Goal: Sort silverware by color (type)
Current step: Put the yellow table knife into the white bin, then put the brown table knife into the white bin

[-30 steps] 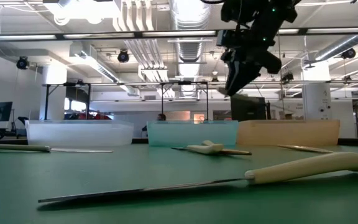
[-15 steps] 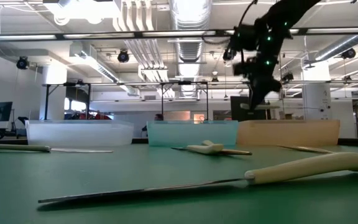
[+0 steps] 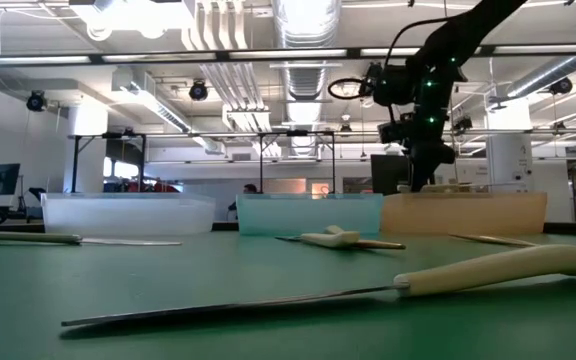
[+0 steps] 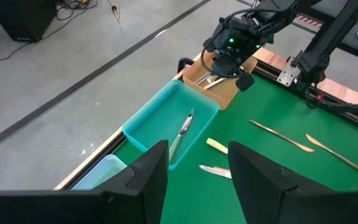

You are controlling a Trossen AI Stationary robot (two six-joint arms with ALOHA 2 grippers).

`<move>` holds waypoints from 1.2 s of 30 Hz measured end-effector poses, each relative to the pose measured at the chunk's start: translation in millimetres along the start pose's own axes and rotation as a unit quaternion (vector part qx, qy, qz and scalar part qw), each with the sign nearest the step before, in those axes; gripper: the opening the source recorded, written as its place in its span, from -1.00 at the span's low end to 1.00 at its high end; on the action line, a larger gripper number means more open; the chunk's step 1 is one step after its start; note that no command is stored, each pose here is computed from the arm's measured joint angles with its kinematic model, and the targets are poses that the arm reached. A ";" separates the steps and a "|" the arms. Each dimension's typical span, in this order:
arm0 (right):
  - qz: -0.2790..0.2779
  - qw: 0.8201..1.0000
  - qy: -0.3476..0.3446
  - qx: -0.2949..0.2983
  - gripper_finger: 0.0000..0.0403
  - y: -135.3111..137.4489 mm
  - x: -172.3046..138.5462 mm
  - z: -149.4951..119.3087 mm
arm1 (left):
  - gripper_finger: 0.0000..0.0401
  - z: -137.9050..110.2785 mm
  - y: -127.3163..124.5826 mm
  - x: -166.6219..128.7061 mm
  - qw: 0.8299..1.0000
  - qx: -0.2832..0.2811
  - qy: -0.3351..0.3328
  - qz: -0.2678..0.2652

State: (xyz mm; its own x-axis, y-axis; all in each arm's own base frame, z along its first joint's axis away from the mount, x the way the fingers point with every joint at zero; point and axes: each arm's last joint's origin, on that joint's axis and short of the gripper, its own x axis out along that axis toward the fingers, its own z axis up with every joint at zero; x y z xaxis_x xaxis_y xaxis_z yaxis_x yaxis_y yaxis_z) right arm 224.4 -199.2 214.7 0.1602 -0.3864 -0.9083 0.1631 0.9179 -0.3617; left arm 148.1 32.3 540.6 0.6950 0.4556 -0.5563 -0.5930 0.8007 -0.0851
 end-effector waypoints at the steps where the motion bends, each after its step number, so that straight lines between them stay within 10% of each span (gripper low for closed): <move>1: 0.006 1.000 -0.002 0.001 -0.68 0.1 0.0 -0.2 | -0.25 0.0 0.0 0.0 1.000 -0.002 0.000 0.000; 8: 0.026 0.998 -0.014 0.063 -0.66 1.1 -0.5 0.2 | -0.25 0.0 0.0 0.0 1.000 -0.003 0.000 0.000; 17: 0.046 0.978 -0.009 0.205 0.02 5.4 -26.5 -10.1 | -0.25 0.0 -0.1 0.1 1.000 -0.003 0.000 0.000; 24: 0.209 0.899 0.070 0.379 -0.01 37.6 -66.5 -34.0 | -0.25 -0.3 0.5 -1.1 1.000 -0.015 -0.001 -0.001; 36: 0.233 0.844 0.152 0.458 -0.23 157.7 -109.2 -50.1 | -0.25 -3.0 4.4 -10.9 1.000 0.021 -0.007 -0.020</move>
State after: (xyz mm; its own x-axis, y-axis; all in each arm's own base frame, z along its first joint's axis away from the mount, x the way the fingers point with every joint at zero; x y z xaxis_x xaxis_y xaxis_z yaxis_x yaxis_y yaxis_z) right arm 183.8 -7.7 246.3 0.1808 0.1668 -0.9693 0.8574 0.4562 0.2384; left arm 136.7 29.6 543.9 0.7234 0.4278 -0.5419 -0.5472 0.8339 -0.0722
